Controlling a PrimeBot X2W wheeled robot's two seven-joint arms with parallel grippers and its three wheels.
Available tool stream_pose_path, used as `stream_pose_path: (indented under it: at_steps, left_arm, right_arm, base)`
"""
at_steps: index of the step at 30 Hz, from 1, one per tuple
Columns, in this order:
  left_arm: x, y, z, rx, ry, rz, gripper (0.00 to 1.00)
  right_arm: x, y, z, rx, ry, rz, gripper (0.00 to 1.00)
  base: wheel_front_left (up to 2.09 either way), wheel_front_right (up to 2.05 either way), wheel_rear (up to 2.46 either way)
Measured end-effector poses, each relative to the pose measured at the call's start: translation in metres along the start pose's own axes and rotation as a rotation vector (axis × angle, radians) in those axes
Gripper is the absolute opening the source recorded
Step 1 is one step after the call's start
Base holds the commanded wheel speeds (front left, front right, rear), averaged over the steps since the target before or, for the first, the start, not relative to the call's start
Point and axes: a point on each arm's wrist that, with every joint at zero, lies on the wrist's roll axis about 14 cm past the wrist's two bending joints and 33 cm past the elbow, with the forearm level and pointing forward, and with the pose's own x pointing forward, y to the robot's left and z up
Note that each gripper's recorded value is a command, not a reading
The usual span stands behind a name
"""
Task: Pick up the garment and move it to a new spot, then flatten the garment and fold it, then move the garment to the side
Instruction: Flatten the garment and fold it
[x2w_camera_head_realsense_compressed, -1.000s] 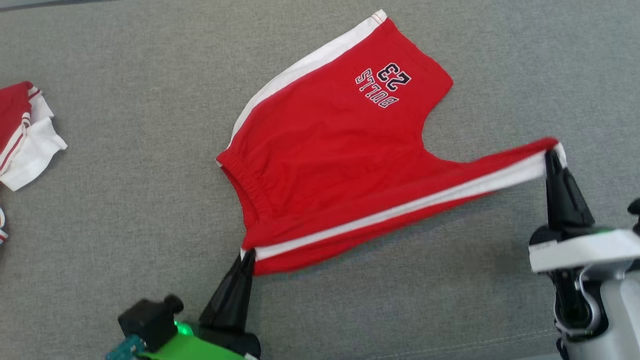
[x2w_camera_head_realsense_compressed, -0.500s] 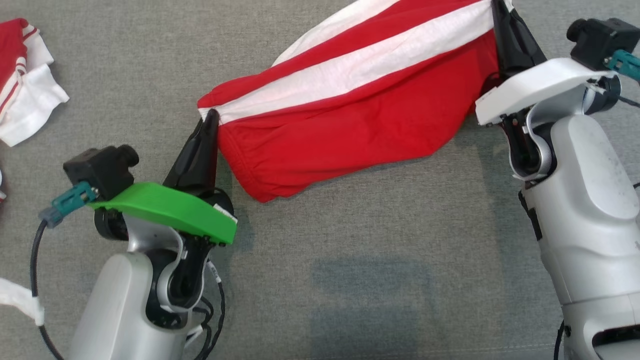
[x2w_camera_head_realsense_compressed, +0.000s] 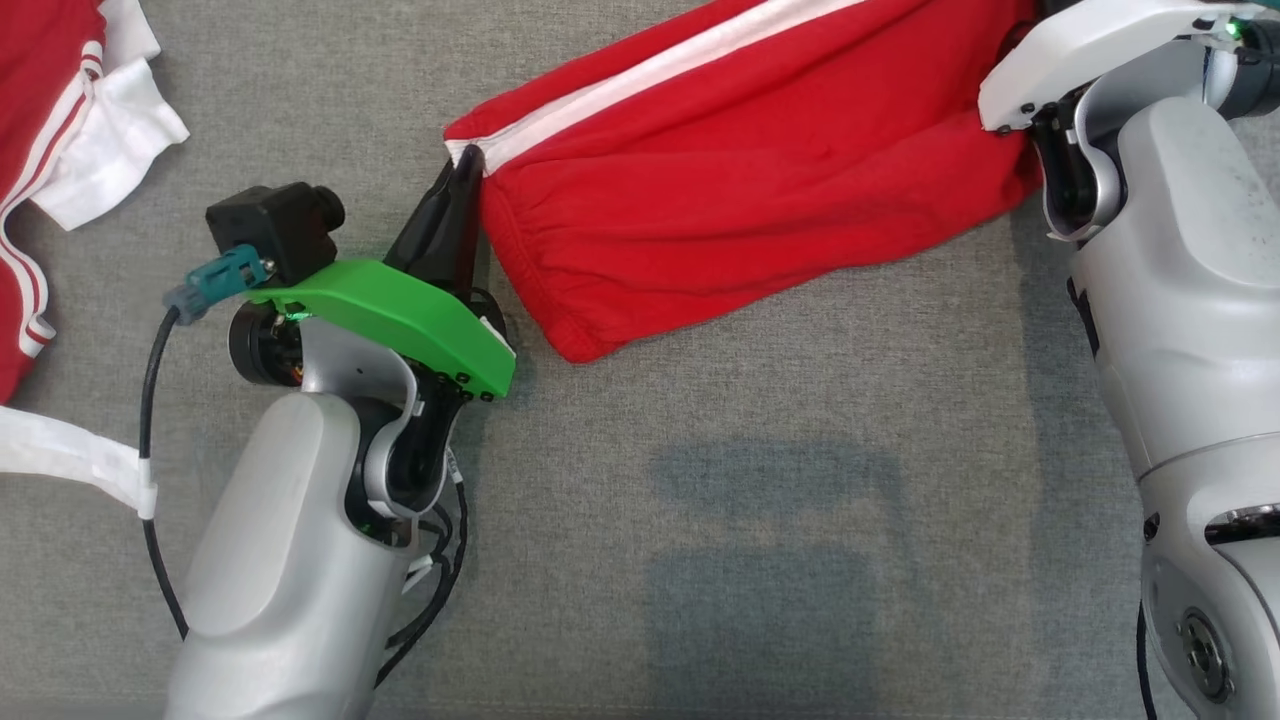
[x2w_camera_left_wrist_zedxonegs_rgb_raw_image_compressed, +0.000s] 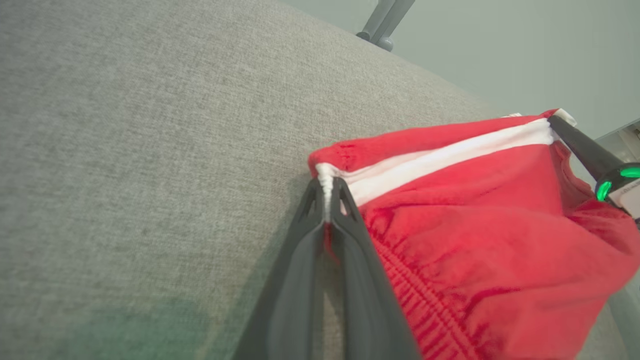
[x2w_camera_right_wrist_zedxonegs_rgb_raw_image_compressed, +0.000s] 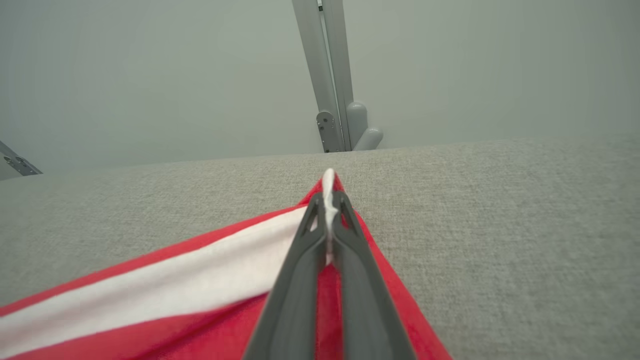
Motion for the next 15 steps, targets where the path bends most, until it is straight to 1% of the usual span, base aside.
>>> stream_pose_path:
  at_steps: [1, 2, 3, 6, 10, 13, 15]
  left_arm:
    - [0.001, 0.0, -0.001, 0.011, -0.003, -0.002, 0.67]
    - [0.001, 0.0, -0.002, 0.017, -0.006, -0.001, 0.98]
    - [0.001, -0.001, -0.002, 0.027, -0.007, -0.002, 1.0]
    - [-0.001, 0.0, 0.005, 0.108, -0.045, -0.005, 1.0]
    - [-0.014, -0.007, 0.028, 0.213, -0.164, -0.024, 1.0]
    - [-0.032, -0.008, 0.038, 0.291, -0.251, -0.005, 1.0]
    - [-0.042, -0.017, 0.036, 0.303, -0.284, -0.018, 1.0]
  right_arm:
    - [0.001, -0.001, -0.001, -0.002, 0.005, -0.004, 1.0]
    - [0.001, -0.002, -0.001, 0.001, 0.008, -0.01, 1.0]
    - [0.001, -0.001, -0.001, 0.001, 0.006, -0.012, 1.0]
    - [-0.001, 0.003, 0.007, -0.047, -0.014, 0.004, 1.0]
    - [-0.009, 0.003, 0.019, -0.111, -0.032, 0.02, 1.0]
    - [-0.022, -0.013, 0.015, -0.206, 0.034, 0.007, 1.0]
    - [-0.027, -0.019, 0.014, -0.236, 0.083, -0.003, 1.0]
  base:
    - [0.0, 0.0, 0.0]
    - [0.0, 0.0, 0.0]
    - [0.0, 0.0, 0.0]
    - [0.0, 0.0, 0.0]
    - [0.0, 0.0, 0.0]
    - [0.0, 0.0, 0.0]
    - [0.0, 0.0, 0.0]
